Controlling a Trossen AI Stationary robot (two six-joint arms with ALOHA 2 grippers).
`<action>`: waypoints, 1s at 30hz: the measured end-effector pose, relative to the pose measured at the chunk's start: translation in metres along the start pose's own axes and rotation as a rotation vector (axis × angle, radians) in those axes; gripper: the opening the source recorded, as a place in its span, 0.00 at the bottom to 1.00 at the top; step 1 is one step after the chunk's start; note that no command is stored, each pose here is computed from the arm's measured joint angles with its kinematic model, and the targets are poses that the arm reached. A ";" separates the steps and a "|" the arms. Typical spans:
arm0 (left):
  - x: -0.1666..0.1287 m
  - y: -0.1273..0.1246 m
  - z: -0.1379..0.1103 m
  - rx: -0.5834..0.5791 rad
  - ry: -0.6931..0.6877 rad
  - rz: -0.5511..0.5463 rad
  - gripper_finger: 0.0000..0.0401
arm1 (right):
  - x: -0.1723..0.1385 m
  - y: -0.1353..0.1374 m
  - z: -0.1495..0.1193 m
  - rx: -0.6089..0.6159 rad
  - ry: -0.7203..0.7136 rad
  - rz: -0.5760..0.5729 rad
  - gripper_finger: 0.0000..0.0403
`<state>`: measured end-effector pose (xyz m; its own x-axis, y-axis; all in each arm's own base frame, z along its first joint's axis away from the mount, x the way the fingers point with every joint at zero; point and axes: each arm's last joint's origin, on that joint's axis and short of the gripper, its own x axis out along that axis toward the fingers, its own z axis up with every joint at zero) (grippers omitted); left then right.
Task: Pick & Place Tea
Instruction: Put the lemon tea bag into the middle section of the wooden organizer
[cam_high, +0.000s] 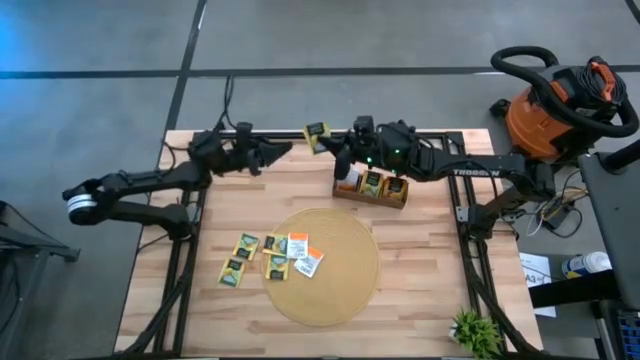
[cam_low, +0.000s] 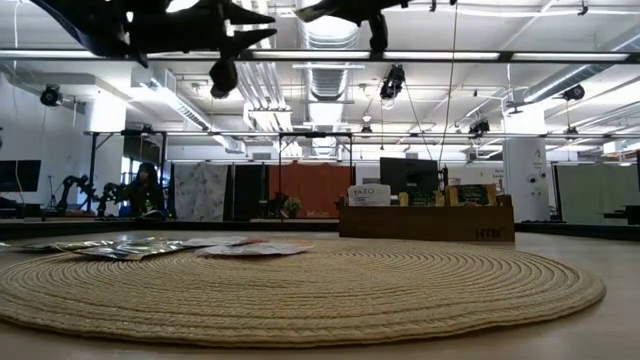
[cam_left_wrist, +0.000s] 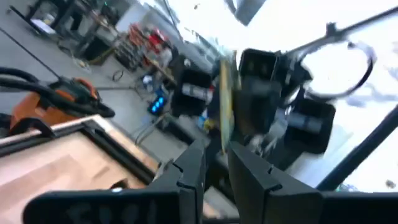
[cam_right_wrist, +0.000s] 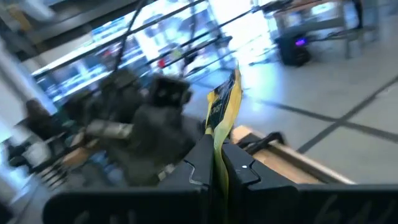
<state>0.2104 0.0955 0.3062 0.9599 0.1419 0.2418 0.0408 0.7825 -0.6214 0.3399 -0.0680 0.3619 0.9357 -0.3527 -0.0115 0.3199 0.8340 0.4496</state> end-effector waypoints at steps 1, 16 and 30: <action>0.003 0.000 0.000 0.014 0.016 -0.006 0.16 | 0.000 0.001 0.000 0.002 -0.011 -0.020 0.02; 0.046 0.001 0.011 0.095 0.173 -0.180 0.16 | -0.002 0.007 -0.003 0.029 -0.034 -0.053 0.02; 0.071 0.003 0.017 0.166 0.202 -0.240 0.13 | -0.002 0.006 -0.003 0.003 -0.035 -0.074 0.02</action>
<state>0.2736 0.1186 0.3338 0.9644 -0.1682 0.2039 0.2427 0.8690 -0.4313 0.3405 -0.0614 0.3617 0.9034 -0.4285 -0.0133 0.3879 0.8036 0.4514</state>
